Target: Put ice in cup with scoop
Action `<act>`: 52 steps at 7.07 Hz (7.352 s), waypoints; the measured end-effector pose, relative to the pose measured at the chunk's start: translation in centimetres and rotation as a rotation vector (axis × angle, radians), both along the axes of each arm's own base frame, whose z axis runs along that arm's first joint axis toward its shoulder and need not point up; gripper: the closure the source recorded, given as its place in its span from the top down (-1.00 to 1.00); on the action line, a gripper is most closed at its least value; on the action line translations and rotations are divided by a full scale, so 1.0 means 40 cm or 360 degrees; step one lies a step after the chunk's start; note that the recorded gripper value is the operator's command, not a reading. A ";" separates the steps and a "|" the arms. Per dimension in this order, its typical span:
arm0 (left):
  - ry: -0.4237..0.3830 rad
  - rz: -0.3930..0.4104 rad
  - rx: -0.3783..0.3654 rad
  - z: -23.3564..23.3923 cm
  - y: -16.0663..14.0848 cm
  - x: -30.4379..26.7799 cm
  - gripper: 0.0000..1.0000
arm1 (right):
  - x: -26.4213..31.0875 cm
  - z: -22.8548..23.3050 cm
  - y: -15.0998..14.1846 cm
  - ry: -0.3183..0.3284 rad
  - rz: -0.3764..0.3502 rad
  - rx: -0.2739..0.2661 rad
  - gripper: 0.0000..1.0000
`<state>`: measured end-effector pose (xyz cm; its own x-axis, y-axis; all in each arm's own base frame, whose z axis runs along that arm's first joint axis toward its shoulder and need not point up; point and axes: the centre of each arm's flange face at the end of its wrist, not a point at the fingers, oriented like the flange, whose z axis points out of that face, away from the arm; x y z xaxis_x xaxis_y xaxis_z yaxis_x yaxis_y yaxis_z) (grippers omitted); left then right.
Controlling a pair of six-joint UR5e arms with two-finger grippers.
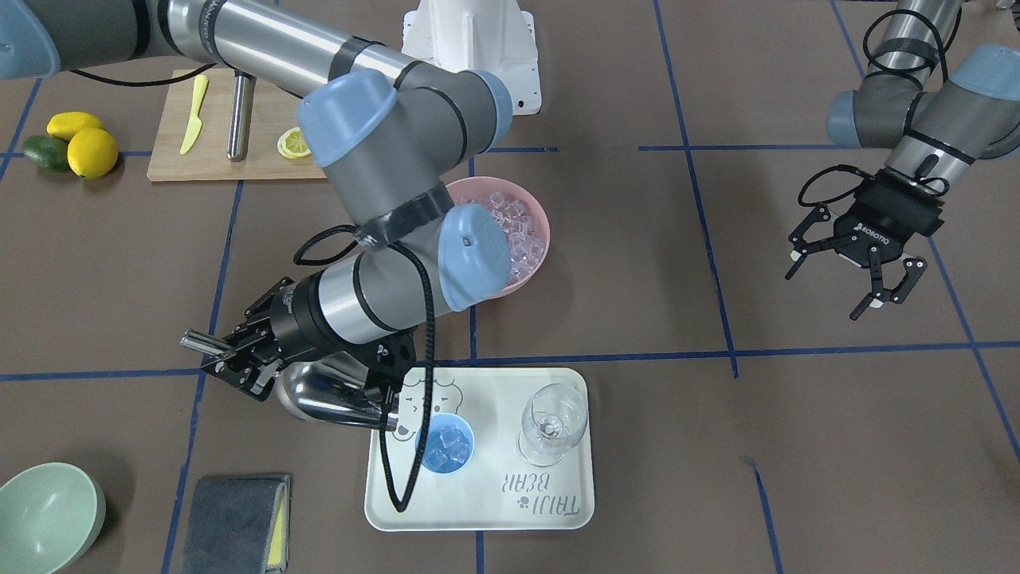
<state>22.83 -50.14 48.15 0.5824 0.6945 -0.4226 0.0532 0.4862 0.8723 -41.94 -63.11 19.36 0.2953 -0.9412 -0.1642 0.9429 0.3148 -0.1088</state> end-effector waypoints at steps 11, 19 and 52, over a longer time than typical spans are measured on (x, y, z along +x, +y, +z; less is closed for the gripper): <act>-0.0136 -0.0005 -0.0161 0.132 0.059 -0.148 1.00 | 0.627 0.359 0.143 -0.1107 0.0931 -0.0423 -1.00; -0.0218 0.0140 -0.0660 0.179 -0.033 -0.401 1.00 | 0.604 0.711 0.331 -0.1052 0.1373 -0.0989 -1.00; -0.0526 0.0141 -0.1086 0.406 0.054 -0.774 1.00 | 1.165 1.161 0.428 -0.1508 0.1758 -0.0767 1.00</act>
